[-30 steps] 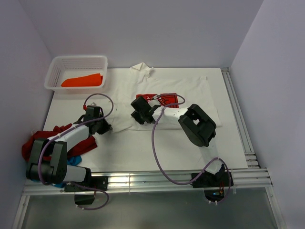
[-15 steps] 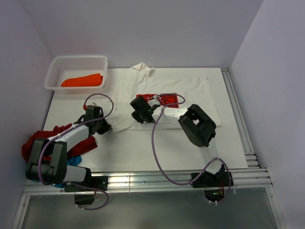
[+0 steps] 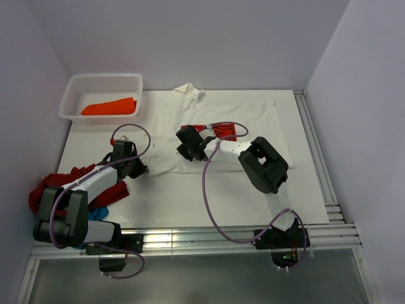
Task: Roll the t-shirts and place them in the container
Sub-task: Fold the tshirt
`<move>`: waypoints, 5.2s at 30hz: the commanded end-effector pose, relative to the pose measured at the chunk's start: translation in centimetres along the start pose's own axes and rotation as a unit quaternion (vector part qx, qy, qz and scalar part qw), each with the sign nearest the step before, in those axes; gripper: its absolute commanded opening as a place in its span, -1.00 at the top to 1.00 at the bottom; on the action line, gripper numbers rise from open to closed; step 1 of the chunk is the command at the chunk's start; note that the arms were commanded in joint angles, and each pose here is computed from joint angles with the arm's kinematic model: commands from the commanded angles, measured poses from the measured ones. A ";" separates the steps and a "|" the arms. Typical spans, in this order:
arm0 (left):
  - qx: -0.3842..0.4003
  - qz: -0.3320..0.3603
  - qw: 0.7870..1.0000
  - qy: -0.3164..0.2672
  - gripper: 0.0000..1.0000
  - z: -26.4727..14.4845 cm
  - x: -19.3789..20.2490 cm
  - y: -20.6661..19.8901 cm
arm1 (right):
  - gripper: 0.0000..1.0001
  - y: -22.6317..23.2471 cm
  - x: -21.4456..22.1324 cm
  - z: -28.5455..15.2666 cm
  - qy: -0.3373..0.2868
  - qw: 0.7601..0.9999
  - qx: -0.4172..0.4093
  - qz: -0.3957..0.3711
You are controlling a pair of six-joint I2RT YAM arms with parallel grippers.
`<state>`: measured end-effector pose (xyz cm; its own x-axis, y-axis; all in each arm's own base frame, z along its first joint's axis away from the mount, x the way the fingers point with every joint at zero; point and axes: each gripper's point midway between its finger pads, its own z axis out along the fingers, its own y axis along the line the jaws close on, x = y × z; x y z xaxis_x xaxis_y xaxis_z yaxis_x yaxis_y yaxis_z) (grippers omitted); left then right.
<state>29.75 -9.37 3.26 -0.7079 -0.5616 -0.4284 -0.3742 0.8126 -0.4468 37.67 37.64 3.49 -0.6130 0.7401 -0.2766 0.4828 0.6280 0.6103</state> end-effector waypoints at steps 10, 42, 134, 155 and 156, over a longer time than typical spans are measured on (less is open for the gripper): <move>0.001 0.012 1.000 -0.007 0.85 -0.7 0.0 0.3 | 1.00 7.1 -6.4 -1.9 -0.016 0.991 -0.125 0.050; 0.003 0.015 1.000 -0.002 0.89 -0.9 0.5 0.5 | 1.00 4.2 -13.3 0.5 -0.055 0.954 -0.222 0.195; 0.007 0.028 1.000 0.005 0.95 -1.4 1.4 1.1 | 1.00 7.2 -6.1 7.0 0.028 0.993 -0.112 0.020; 0.019 0.014 1.000 -0.004 0.93 -2.3 2.2 1.4 | -0.19 7.7 -11.7 -5.9 -0.036 0.971 -0.221 -0.079; 0.022 0.013 1.000 -0.004 0.90 -2.4 2.2 1.4 | -0.22 5.4 -11.6 -6.1 -0.035 0.976 -0.199 -0.085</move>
<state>26.32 -8.81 2.85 -0.7241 -0.5341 -0.4363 -0.3465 0.8288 -0.4394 44.27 33.76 7.48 -0.6769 0.6614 -0.3229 0.2298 0.6067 0.7610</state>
